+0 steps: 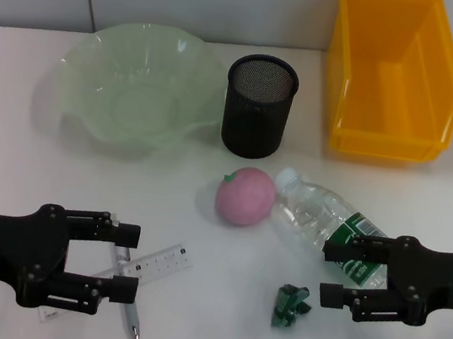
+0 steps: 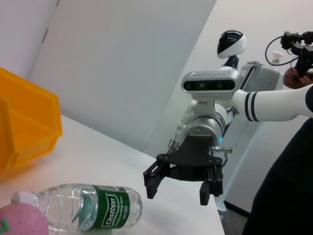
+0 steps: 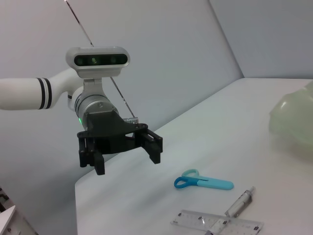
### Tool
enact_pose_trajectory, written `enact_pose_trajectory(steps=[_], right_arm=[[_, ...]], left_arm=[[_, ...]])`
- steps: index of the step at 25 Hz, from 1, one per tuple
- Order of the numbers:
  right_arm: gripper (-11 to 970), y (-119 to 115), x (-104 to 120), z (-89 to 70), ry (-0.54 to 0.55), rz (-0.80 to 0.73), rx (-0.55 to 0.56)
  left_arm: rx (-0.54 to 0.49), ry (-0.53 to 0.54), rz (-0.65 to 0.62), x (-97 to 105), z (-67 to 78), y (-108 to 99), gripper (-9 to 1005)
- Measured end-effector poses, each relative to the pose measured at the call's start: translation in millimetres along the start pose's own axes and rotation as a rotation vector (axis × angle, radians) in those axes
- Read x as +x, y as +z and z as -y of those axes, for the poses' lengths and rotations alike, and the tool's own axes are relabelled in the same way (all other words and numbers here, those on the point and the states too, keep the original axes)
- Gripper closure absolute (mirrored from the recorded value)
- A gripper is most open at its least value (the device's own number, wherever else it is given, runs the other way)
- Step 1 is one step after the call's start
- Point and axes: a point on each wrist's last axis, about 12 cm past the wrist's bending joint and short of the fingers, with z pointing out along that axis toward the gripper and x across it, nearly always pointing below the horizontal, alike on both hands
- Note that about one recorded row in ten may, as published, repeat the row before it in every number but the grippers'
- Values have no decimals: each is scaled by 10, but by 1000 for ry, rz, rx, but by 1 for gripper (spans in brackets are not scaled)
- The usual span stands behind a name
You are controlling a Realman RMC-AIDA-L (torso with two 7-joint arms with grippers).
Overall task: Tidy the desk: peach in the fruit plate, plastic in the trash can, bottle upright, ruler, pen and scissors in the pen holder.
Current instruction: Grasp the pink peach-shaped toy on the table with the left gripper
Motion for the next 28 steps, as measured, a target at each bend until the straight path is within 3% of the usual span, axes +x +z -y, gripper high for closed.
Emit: enact_pose_trajectory(steps=[22, 28], right_arm=[[170, -20, -10, 5, -2, -2, 1], [170, -29, 13, -2, 5, -1, 4]], left_arm=[[-4, 21, 1, -48, -18, 7, 209], [-106, 180, 35, -387, -137, 44, 208]])
